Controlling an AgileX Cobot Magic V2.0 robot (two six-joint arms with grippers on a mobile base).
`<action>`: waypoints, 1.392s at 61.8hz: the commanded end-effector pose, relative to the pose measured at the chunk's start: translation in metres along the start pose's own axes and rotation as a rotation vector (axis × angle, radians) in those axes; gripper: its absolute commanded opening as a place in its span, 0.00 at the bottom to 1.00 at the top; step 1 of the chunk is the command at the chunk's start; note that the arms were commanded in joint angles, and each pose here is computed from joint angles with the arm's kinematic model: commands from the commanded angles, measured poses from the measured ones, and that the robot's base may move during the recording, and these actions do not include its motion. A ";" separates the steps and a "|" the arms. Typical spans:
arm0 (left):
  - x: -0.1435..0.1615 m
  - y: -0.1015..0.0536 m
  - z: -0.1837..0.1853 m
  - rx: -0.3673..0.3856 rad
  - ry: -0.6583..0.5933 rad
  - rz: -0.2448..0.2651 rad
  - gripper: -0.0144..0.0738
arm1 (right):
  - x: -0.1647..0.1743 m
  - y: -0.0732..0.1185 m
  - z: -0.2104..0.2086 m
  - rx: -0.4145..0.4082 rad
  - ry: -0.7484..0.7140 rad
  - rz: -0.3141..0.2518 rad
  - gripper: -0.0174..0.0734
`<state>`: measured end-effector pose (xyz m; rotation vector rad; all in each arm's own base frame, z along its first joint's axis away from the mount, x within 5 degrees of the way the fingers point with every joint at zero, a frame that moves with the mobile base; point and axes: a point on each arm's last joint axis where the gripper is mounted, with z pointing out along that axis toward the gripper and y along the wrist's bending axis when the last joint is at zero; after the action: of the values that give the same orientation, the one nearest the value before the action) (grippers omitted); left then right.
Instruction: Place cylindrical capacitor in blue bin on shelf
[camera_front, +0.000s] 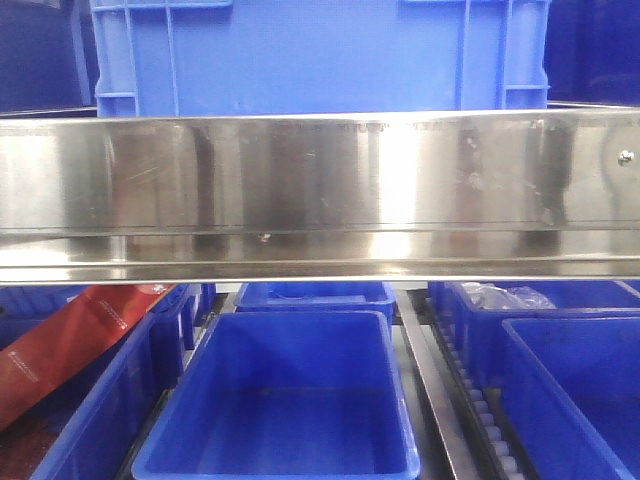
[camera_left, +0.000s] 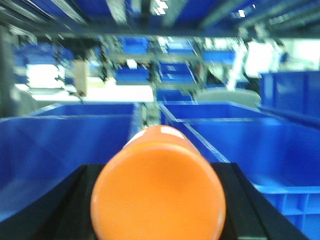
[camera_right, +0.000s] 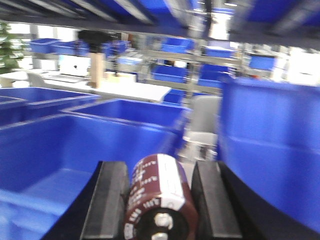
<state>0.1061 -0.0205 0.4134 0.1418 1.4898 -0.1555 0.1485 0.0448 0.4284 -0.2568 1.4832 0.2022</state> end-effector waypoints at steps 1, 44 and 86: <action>-0.011 -0.007 0.026 0.055 0.019 0.001 0.04 | -0.008 0.007 0.022 -0.039 -0.012 -0.019 0.01; 0.015 -0.134 0.211 0.398 0.100 0.017 0.04 | 0.033 0.058 0.166 -0.165 0.012 -0.012 0.23; 0.024 -0.138 0.220 0.397 0.149 0.009 0.58 | 0.041 0.059 0.173 -0.154 0.047 0.056 0.80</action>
<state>0.3009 -0.1975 0.3982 0.4965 1.6201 -0.4266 0.3041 0.1525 0.3858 -0.3563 1.5725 0.3565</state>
